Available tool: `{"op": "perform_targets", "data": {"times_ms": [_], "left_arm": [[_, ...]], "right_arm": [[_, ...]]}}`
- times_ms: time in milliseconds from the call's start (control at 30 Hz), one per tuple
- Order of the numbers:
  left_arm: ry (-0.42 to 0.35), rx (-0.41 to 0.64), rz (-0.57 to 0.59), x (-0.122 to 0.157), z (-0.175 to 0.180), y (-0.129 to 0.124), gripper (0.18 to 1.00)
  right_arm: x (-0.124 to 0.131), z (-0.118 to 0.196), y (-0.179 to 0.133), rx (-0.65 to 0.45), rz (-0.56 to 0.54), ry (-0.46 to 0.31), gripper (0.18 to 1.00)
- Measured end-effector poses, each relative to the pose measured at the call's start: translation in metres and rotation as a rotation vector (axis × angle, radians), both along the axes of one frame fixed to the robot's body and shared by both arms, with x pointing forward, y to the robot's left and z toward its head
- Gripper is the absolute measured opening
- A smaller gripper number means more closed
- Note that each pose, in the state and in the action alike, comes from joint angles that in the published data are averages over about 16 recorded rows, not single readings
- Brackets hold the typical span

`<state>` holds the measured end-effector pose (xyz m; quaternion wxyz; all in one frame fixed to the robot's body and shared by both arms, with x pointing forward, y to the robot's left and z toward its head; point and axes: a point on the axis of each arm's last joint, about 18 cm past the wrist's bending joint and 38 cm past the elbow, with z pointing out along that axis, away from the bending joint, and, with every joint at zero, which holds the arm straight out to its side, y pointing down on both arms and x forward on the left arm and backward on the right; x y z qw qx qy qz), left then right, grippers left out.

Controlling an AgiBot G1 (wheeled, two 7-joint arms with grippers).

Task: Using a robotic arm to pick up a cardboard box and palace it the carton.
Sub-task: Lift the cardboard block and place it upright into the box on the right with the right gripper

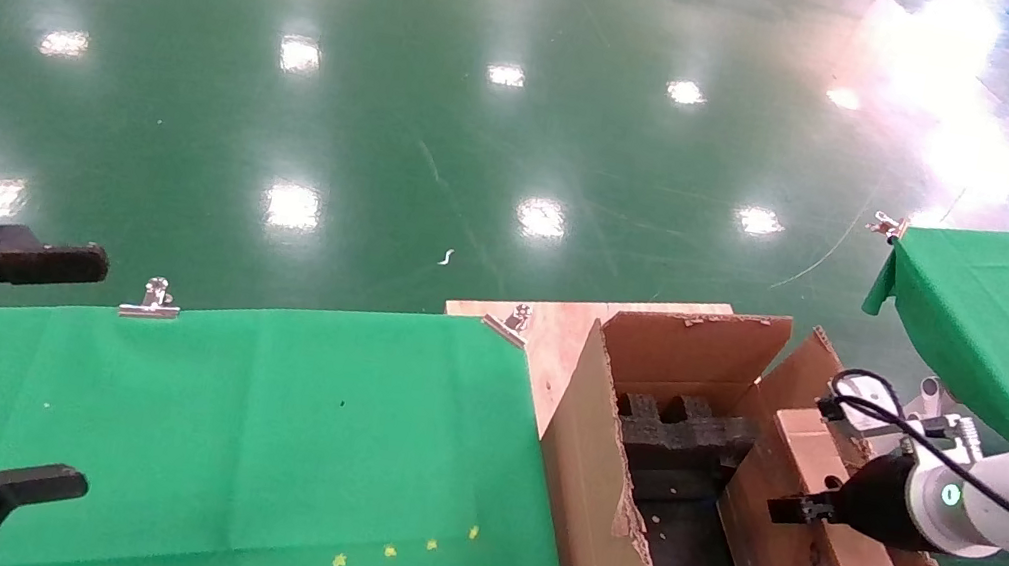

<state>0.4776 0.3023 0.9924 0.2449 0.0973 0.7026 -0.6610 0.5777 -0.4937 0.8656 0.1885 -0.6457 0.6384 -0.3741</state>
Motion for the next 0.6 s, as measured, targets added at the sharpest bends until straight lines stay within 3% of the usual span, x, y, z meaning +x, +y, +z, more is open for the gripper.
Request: {"op": "perform_targets", "data": {"times_ms": [600], "left_arm": [[0.0, 0.0, 0.0, 0.0, 0.0, 0.0, 1.001]], "right_arm": [[0.015, -0.028, -0.008, -0.07, -0.134, -0.069, 0.274]]}}
